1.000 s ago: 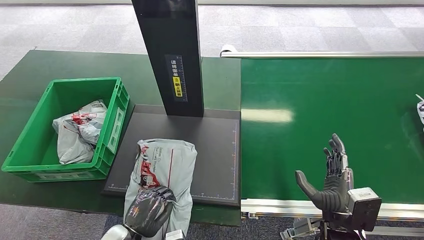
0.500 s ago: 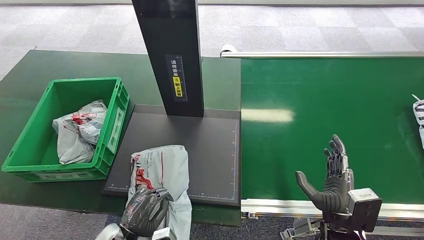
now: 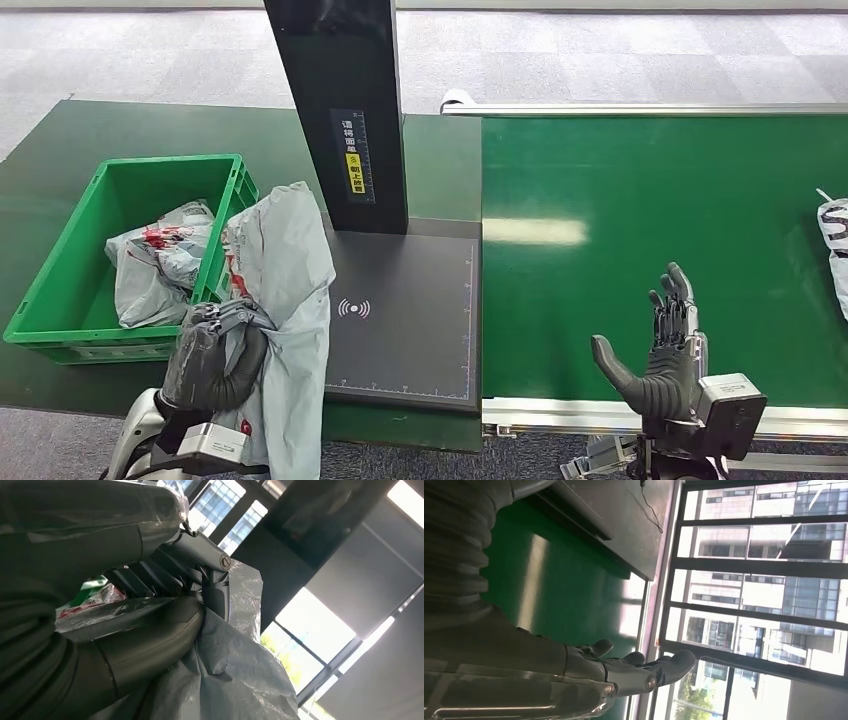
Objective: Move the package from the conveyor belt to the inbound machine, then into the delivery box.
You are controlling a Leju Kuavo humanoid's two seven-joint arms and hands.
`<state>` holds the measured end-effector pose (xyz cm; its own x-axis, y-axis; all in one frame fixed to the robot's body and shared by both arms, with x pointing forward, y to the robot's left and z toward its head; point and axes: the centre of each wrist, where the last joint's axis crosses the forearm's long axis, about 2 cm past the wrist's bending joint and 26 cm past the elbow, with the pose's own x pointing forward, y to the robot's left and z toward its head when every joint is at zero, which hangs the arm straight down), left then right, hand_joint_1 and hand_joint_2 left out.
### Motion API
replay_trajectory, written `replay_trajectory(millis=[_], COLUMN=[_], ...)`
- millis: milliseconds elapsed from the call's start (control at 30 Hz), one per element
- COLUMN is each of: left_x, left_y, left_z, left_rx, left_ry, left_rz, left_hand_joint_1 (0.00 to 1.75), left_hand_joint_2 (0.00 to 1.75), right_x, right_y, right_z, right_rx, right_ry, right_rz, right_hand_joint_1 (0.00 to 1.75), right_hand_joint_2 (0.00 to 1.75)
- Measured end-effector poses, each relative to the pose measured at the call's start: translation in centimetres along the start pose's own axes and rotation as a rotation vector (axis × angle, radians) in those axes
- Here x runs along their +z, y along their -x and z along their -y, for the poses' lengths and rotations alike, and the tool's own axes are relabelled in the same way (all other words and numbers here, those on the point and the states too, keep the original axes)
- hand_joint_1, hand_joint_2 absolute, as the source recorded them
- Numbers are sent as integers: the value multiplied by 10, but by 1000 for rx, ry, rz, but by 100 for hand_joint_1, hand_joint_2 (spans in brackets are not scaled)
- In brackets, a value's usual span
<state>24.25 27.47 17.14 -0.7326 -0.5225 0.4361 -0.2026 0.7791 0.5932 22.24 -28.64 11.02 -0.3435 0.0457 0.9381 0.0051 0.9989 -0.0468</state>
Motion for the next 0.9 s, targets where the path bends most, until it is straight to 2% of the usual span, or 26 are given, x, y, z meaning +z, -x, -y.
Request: replay_trajectory(millis=[233, 300, 400, 633, 767, 900], left_x=[-29, -44, -69, -122, -133, -135], left_y=[13, 22, 46, 120, 155, 177], left_z=[-30, -47, -79, -157, -193, -213], left_rx=[-199, -330, -531, -768, -872, -938], left_ry=[-147, -195, -234, -225, -201, -168], left_rz=[58, 59, 28, -185, -311, -446], left_hand_joint_1=[175, 175, 175, 175, 175, 175], left_hand_joint_2=[175, 175, 175, 175, 175, 175], right_x=[-8, -13, -20, -31, -37, -42], right_y=[1, 0, 0, -1, -1, -1], right_z=[-5, -6, -10, -18, -24, -29], right_rx=[-14, -20, -34, -67, -79, -86], right_ry=[-5, -11, -18, -41, -68, -87], right_rz=[9, 15, 25, 31, 34, 35], right_hand_joint_1=[0, 0, 0, 0, 0, 0], right_hand_joint_2=[175, 175, 175, 175, 175, 175])
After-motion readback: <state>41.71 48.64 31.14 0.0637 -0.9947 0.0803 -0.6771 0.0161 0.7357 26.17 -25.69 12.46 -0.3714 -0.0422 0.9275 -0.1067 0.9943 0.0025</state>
